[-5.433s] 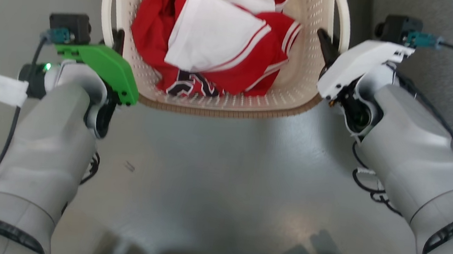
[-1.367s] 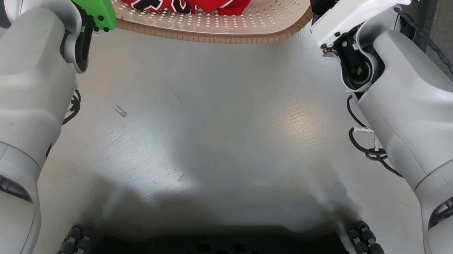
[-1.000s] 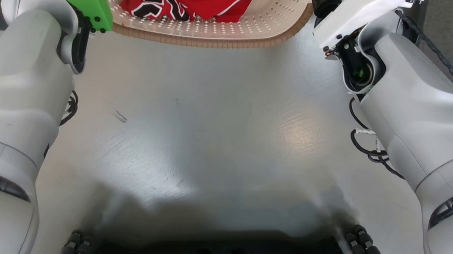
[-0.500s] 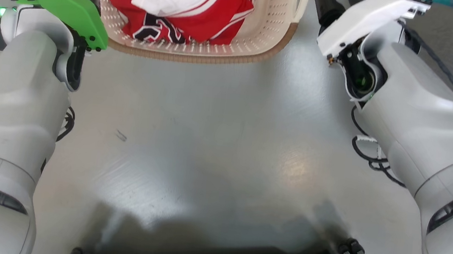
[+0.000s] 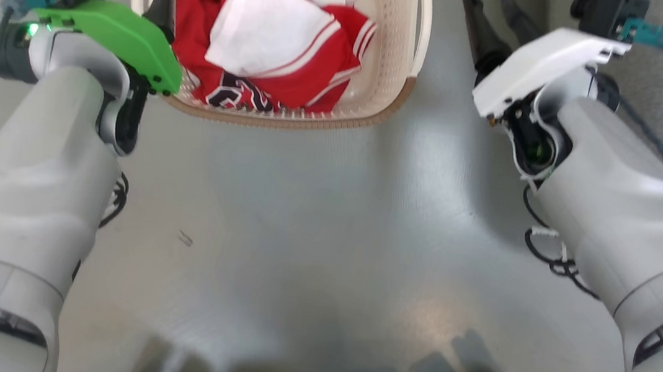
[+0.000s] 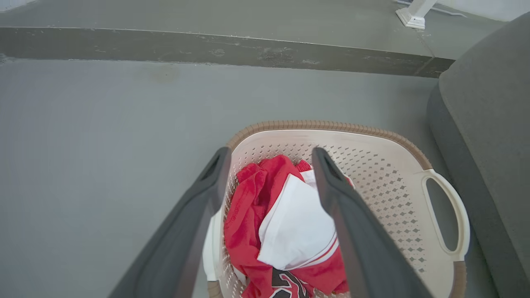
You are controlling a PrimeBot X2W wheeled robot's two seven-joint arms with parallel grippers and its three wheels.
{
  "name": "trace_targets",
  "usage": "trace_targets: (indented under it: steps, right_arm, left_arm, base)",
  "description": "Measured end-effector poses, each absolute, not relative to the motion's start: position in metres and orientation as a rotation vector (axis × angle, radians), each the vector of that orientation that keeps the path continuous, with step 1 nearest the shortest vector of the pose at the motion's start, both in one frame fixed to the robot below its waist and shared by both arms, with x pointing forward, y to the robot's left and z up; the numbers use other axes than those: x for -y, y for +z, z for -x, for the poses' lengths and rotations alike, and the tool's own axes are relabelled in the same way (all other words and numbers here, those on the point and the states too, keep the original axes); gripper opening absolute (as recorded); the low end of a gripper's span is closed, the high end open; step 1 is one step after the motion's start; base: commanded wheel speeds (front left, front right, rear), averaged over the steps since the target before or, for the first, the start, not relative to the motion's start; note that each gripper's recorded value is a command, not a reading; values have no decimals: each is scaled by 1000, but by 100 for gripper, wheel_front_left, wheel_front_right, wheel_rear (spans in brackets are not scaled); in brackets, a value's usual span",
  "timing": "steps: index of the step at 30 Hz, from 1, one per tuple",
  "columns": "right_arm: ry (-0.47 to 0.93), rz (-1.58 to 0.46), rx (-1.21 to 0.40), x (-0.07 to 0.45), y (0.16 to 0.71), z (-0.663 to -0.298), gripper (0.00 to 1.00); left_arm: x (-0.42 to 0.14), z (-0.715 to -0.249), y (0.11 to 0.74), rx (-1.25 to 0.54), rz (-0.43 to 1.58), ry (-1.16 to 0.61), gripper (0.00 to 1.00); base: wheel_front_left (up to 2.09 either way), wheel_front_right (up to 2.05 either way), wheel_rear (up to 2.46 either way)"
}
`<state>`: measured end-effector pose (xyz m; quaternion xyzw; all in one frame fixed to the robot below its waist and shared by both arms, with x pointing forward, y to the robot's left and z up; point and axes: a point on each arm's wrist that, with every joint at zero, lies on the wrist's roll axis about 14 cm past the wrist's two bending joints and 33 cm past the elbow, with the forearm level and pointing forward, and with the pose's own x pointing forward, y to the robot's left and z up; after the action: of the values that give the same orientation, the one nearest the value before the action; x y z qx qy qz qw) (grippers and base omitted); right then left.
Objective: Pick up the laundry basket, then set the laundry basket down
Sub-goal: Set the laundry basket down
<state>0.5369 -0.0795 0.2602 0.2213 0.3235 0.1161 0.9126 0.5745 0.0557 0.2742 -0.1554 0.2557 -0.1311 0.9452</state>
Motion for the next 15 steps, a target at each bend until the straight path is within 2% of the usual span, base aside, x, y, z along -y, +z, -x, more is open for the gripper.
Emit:
trace_targets:
  steps: [15]
  right_arm:
    - [315,-434,-496,75,341,-527,100]
  left_arm:
    - [-68,-558,368,-311,337,-273,100]
  base:
    - [0,0,0]
